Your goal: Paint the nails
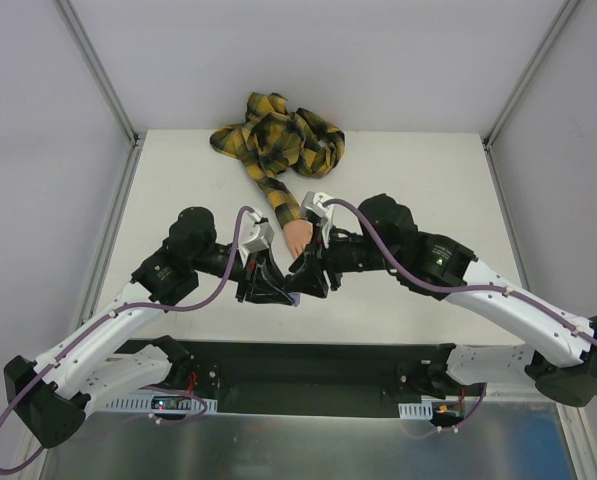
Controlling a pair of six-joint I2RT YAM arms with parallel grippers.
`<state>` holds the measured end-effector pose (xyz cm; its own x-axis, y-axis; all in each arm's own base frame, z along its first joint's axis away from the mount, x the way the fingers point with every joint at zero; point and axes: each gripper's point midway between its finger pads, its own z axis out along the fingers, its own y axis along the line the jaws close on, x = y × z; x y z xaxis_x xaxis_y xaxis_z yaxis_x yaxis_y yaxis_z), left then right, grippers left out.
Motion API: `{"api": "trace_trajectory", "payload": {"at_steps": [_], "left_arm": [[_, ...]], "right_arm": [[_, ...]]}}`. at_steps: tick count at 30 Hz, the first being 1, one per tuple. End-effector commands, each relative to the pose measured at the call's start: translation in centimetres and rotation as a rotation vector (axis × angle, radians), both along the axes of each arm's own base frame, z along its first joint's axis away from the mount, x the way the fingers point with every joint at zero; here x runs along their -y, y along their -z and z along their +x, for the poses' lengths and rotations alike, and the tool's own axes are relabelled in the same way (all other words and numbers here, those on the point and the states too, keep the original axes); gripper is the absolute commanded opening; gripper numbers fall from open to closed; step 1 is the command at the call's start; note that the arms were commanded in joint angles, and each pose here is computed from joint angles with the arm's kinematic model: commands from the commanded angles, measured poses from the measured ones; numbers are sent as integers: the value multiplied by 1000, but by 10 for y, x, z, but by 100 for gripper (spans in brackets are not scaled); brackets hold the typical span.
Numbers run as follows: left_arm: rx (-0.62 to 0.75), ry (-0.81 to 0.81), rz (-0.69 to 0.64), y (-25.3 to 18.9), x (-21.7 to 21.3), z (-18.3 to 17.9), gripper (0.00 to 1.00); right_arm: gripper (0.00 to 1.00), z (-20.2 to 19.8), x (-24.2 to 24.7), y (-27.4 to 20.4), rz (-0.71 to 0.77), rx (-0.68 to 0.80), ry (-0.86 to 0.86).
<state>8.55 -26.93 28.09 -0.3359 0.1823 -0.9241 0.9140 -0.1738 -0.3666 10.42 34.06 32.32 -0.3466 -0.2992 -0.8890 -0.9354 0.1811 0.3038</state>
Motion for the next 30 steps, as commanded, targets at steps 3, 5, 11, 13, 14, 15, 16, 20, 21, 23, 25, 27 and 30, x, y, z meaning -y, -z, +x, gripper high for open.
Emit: {"api": "trace_trajectory", "payload": {"at_steps": [3, 5, 11, 13, 14, 15, 16, 20, 21, 23, 25, 27, 30], "left_arm": [[70, 66, -70, -24, -1, -10, 0], [74, 53, -70, -25, 0, -8, 0], [130, -127, -61, -25, 1, 17, 0], [151, -252, -46, -23, -1, 37, 0], [167, -306, -47, -25, -3, 44, 0], [178, -444, -22, -20, -9, 67, 0], [187, -497, -13, -19, -13, 75, 0], [218, -660, 58, -9, -27, 102, 0], [221, -667, 61, -8, -28, 103, 0], [219, -656, 56, -10, -27, 101, 0], [216, -619, 46, -11, -24, 95, 0], [213, -613, 43, -12, -24, 94, 0], [194, -554, 54, -7, -17, 89, 0]], "right_arm": [[43, -8, -12, -15, 78, 9, -87], [31, -9, -15, -13, 77, -3, -97], [0, 5, -17, -8, 68, -22, 32], [0, 5, -18, 2, 17, 22, 125], [0, 47, 4, 16, -94, 144, 432], [0, 57, 15, 19, -149, 208, 565], [0, 66, 25, 10, -194, 313, 747], [0, 59, 30, 6, -252, 399, 896], [0, 59, 28, 6, -248, 394, 892], [0, 55, 22, 3, -215, 376, 856], [0, 53, 23, 0, -202, 367, 840], [0, 51, 28, -6, -181, 363, 824], [0, 47, 30, -11, -173, 356, 768]]}}
